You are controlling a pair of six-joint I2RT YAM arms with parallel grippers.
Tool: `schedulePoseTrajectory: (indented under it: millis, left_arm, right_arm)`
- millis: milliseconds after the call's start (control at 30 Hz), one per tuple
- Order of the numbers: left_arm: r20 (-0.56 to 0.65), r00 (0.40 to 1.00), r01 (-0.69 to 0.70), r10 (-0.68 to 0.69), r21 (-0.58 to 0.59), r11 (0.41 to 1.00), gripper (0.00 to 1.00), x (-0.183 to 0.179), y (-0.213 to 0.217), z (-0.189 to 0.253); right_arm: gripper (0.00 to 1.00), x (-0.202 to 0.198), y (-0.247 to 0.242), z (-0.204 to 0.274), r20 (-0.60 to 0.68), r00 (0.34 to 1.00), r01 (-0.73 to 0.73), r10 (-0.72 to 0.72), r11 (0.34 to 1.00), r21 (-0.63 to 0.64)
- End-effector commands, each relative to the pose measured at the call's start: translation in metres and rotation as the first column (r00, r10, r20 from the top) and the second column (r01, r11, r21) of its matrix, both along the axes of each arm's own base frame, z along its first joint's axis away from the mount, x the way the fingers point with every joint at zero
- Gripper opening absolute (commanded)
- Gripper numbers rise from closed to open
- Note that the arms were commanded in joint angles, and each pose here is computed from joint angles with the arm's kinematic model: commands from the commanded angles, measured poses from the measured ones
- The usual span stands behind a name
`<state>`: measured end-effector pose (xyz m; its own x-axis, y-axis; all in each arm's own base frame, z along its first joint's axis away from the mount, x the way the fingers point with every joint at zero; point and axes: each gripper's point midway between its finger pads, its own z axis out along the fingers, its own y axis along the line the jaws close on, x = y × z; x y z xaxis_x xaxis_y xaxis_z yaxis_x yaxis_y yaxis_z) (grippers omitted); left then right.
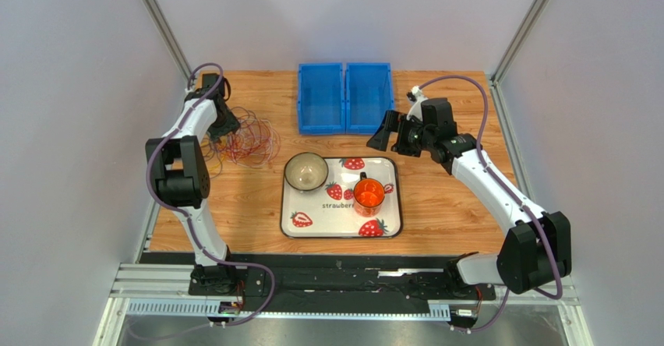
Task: Untangle the cables
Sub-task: Pick up the cable from the cable.
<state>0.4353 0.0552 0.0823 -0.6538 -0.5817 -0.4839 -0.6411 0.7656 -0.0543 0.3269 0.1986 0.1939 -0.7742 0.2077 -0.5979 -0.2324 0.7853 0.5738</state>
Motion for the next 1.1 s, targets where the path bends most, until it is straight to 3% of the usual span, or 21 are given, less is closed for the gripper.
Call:
schedulePoseTrajectory:
  millis: [0, 167, 500, 1067]
  left_arm:
    - [0.075, 0.997, -0.014, 0.014, -0.004, 1.0, 0.58, 0.022, 0.005, 0.01]
    - [0.087, 0.996, -0.024, 0.024, -0.002, 1.0, 0.56, 0.028, 0.01, 0.012]
    - [0.22, 0.975, -0.043, 0.041, 0.003, 0.999, 0.67, 0.017, 0.013, 0.057]
    - [0.134, 0.988, -0.078, 0.078, -0.01, 0.997, 0.59, 0.04, 0.02, 0.015]
  right_arm:
    - [0.98, 0.003, 0.006, 0.005, 0.035, 0.999, -0.026, 0.026, 1.0, 0.004]
    - [0.98, 0.002, 0.009, 0.002, 0.03, 0.999, -0.037, 0.037, 0.999, 0.0]
    - [0.98, 0.004, 0.014, -0.002, 0.02, 0.999, -0.047, 0.047, 0.999, -0.003]
    - [0.98, 0.003, 0.021, -0.009, 0.007, 0.998, -0.07, 0.07, 0.997, -0.01]
